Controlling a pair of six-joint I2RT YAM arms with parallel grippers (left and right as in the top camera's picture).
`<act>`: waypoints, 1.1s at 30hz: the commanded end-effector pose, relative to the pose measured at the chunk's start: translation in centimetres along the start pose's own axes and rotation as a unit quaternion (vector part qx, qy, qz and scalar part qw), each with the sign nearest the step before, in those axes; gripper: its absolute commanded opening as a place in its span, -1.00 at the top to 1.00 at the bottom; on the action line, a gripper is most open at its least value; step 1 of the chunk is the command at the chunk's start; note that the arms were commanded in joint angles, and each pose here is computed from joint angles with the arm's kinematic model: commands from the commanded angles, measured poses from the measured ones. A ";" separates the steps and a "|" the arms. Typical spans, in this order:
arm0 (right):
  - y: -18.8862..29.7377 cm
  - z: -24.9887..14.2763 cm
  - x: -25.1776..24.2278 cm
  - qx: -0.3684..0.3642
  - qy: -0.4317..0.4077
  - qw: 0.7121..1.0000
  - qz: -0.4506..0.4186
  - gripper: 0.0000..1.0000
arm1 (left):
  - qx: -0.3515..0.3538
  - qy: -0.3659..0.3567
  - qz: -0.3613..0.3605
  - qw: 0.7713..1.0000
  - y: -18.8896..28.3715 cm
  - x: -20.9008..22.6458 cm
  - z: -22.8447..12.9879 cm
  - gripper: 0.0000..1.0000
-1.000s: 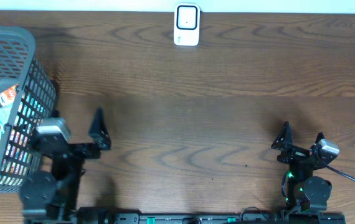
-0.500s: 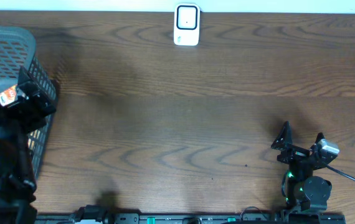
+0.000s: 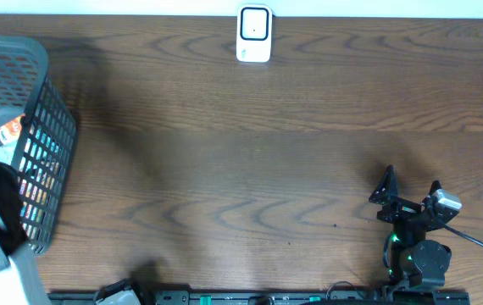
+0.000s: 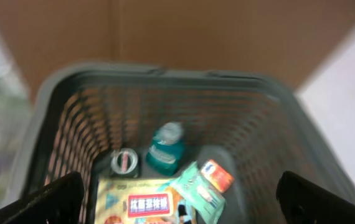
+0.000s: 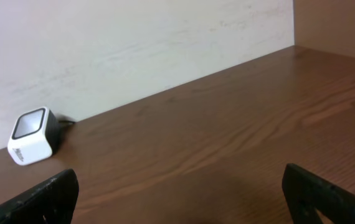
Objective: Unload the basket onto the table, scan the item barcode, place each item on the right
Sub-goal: 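Reach the left gripper into the grey basket toward the mint wipes pack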
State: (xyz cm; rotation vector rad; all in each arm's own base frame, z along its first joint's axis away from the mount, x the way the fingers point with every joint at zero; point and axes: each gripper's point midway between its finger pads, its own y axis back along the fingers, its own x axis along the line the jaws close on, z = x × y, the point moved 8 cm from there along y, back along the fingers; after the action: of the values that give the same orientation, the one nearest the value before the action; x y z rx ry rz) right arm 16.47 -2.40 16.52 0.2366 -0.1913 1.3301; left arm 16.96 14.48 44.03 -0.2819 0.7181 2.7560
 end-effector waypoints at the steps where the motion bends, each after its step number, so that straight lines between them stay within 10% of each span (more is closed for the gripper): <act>1: 0.0 -0.1 0.0 0.000 -0.006 1.000 0.001 -0.98 | 0.056 0.146 0.051 0.986 -4.7 0.8 -0.2 -0.95; 12: 0.0 -0.1 0.0 0.000 -0.006 1.000 0.001 -0.98 | 0.290 0.341 0.168 0.879 -21.3 2.9 -7.0 -0.95; 33: 0.0 -0.1 0.0 0.000 -0.006 1.000 0.001 -0.98 | 0.314 0.312 0.135 0.886 -24.9 1.4 -8.8 -0.96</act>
State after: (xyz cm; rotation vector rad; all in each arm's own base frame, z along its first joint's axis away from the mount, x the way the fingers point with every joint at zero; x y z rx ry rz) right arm 16.47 -2.41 16.52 0.2366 -0.1907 1.3297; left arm 24.02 31.82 24.32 -1.0495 1.8848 2.5044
